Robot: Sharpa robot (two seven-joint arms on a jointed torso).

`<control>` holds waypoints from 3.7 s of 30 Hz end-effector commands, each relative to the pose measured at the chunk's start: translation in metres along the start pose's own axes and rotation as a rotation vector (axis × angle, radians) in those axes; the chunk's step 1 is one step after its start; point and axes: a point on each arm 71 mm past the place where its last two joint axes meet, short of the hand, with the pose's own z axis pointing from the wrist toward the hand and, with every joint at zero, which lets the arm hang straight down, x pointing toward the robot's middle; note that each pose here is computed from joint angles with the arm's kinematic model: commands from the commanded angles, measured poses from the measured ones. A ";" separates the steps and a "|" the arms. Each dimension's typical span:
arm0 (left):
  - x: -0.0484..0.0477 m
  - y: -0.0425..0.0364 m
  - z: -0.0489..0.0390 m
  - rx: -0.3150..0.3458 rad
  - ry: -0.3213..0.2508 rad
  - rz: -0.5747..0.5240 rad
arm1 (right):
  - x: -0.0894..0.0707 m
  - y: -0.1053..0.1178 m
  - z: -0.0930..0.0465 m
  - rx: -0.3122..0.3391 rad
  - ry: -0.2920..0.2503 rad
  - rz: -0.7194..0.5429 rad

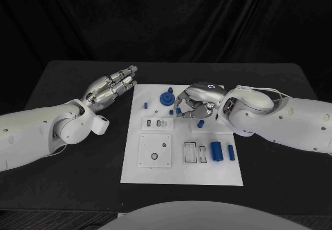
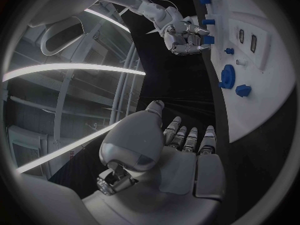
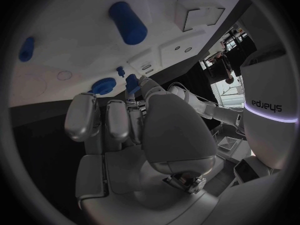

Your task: Assemble the parts on the task board

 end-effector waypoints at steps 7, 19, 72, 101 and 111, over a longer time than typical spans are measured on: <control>0.0024 -0.0049 0.0018 0.077 0.013 -0.011 | 0.022 0.010 0.015 -0.027 0.058 0.003; 0.0026 -0.0044 0.0023 0.073 0.017 -0.014 | 0.029 0.018 0.022 -0.051 0.070 0.011; -0.0012 -0.0072 -0.0018 0.097 -0.008 0.004 | 0.012 0.018 0.018 -0.112 -0.049 -0.024; 0.0175 -0.0583 0.0189 0.119 0.135 0.591 | -0.101 -0.054 -0.065 0.158 -0.259 -0.019; 0.0298 -0.0454 0.0411 -0.403 0.298 0.584 | -0.090 -0.071 -0.069 0.272 -0.197 -0.002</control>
